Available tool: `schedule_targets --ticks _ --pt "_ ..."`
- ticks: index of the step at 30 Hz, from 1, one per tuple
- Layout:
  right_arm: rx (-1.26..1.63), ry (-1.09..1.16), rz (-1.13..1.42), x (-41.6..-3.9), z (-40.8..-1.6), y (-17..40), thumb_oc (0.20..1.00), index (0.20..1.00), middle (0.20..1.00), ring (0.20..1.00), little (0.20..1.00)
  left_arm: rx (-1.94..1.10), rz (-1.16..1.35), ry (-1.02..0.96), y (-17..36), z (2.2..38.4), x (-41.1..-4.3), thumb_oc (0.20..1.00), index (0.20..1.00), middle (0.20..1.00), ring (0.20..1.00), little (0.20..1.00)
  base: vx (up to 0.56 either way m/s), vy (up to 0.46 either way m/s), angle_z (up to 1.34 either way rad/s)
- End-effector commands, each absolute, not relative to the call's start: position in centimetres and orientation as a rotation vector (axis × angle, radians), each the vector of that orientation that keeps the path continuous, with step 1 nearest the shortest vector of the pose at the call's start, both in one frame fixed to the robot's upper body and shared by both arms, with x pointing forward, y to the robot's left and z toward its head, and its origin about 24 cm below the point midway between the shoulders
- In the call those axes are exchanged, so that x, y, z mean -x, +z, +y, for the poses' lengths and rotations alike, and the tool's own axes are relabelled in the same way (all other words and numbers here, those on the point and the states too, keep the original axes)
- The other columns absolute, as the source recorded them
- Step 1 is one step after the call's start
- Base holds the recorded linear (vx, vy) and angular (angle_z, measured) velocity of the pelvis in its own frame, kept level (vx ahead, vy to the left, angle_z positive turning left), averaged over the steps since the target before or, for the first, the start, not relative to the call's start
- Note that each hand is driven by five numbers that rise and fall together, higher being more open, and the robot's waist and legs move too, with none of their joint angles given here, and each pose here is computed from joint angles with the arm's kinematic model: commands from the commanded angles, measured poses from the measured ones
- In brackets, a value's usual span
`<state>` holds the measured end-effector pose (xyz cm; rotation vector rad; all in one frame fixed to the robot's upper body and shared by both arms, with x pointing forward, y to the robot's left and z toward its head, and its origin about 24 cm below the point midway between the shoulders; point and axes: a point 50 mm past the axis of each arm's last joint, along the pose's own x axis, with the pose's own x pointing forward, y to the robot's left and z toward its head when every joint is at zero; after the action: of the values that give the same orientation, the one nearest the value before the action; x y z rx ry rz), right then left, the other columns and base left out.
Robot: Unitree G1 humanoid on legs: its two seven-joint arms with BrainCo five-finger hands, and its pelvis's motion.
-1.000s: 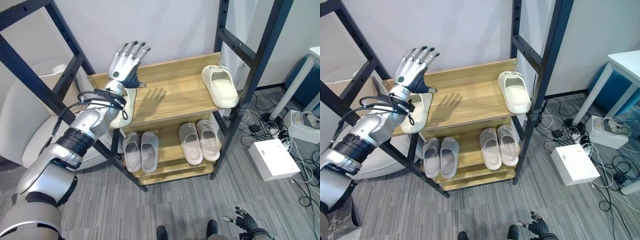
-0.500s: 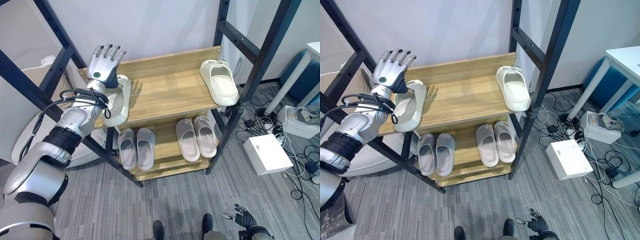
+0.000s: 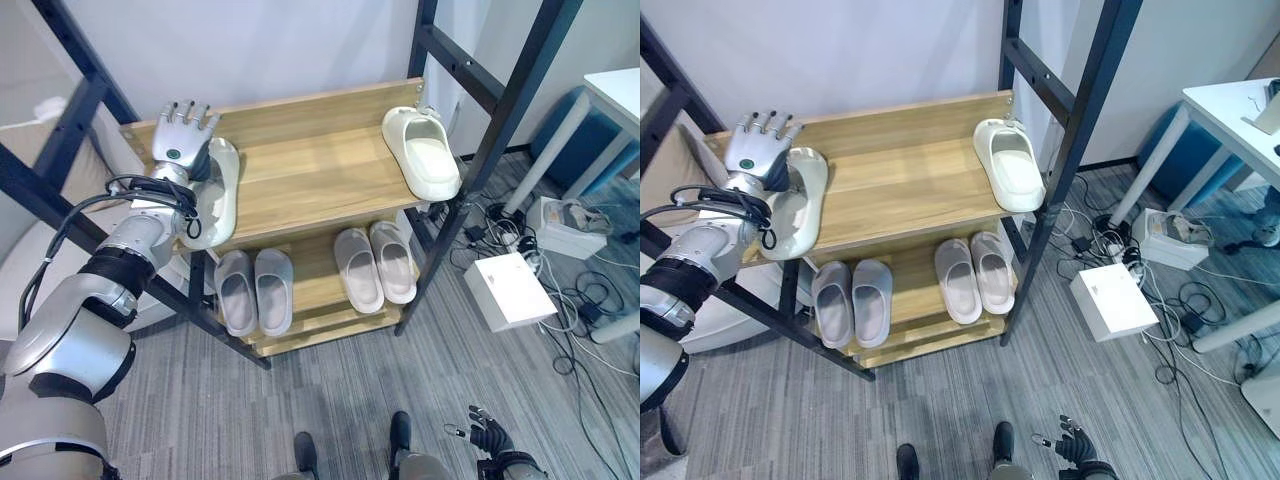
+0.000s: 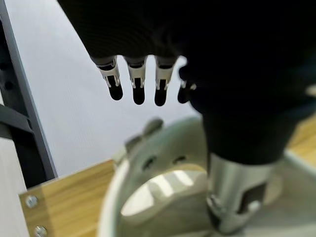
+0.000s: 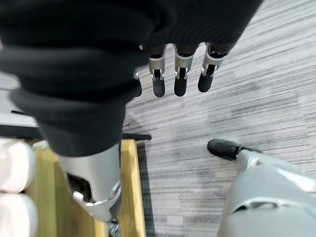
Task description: Arrange the slippers neatly on the shoe rack.
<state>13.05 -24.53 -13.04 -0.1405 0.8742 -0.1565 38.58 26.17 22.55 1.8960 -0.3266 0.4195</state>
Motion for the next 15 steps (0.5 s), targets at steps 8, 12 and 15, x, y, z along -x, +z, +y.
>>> schedule_targets --ticks 8,12,15 --pt "0.132 -0.123 0.694 -17.2 -24.2 -10.6 1.0 1.0 1.0 1.0 1.0 -1.798 -0.336 0.647 27.5 28.0 -38.4 0.2 0.2 0.2 0.2 0.2 0.01 0.021 -0.05" --pt "0.126 -0.12 0.696 -16.9 -24.3 -10.6 1.0 1.0 1.0 1.0 1.0 -1.809 -0.369 0.605 27.3 26.8 -38.6 0.2 0.2 0.2 0.2 0.2 0.0 -0.002 -0.01" --pt "0.125 -0.121 0.7 -16.8 -24.4 -10.6 1.0 1.0 1.0 1.0 1.0 -1.796 -0.428 0.564 27.4 25.5 -38.5 0.2 0.2 0.2 0.2 0.2 0.0 -0.036 0.05"
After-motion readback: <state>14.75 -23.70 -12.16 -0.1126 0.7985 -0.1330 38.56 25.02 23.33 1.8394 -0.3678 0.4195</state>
